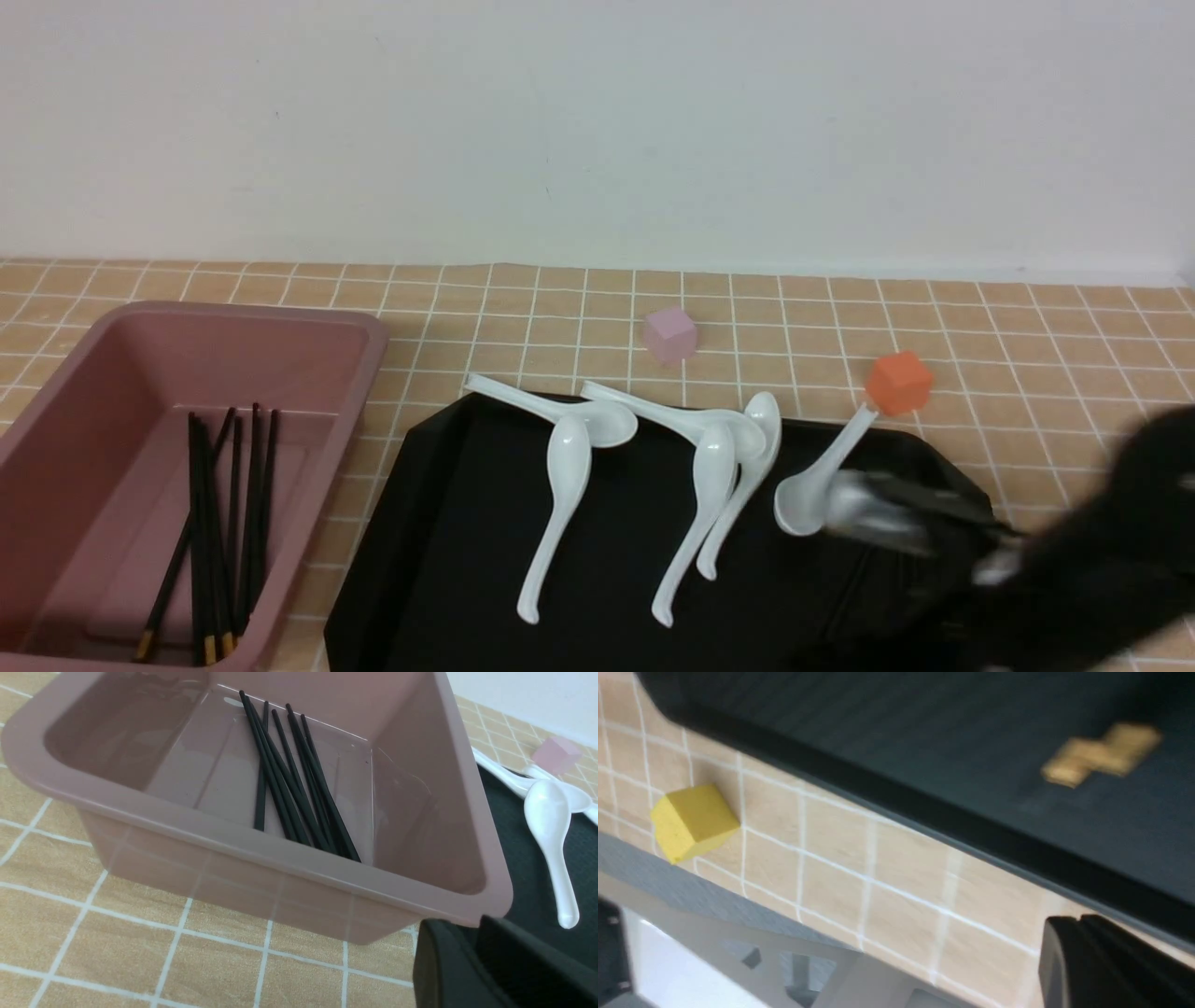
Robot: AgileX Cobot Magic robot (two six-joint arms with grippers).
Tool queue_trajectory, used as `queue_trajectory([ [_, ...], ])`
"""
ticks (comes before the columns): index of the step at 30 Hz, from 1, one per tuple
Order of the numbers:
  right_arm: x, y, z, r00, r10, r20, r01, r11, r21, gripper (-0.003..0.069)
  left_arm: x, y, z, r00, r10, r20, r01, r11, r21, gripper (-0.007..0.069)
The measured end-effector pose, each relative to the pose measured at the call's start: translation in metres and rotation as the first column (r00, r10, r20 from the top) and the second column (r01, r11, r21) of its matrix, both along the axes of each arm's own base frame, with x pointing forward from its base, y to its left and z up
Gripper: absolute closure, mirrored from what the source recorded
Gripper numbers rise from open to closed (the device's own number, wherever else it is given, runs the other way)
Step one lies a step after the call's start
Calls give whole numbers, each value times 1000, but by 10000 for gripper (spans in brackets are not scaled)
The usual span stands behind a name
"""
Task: On brown tablecloth take chopsticks from black tray and put them in box.
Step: 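Move the gripper over the chopsticks on the black tray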
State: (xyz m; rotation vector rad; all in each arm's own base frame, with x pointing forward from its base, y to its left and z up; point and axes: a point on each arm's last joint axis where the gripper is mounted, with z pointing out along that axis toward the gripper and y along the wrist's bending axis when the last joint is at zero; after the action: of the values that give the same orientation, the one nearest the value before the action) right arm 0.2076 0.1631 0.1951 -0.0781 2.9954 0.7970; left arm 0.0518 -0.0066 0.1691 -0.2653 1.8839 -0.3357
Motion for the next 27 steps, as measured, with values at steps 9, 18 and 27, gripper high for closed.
queue_trajectory([
  [9, 27, 56, 1, 997, -65, 45, 76, 941, -331, 524, 0, 0, 0, 1000, 0, 0, 0, 1000, 0, 494],
  [18, 31, 52, 6, 971, -223, 83, 236, 856, -460, 342, 0, 0, 0, 1000, 0, 0, 0, 1000, 0, 491],
  [27, 39, 60, -17, 959, -272, 82, 279, 847, -452, 173, 0, 0, 0, 1000, 0, 0, 0, 1000, 0, 491],
])
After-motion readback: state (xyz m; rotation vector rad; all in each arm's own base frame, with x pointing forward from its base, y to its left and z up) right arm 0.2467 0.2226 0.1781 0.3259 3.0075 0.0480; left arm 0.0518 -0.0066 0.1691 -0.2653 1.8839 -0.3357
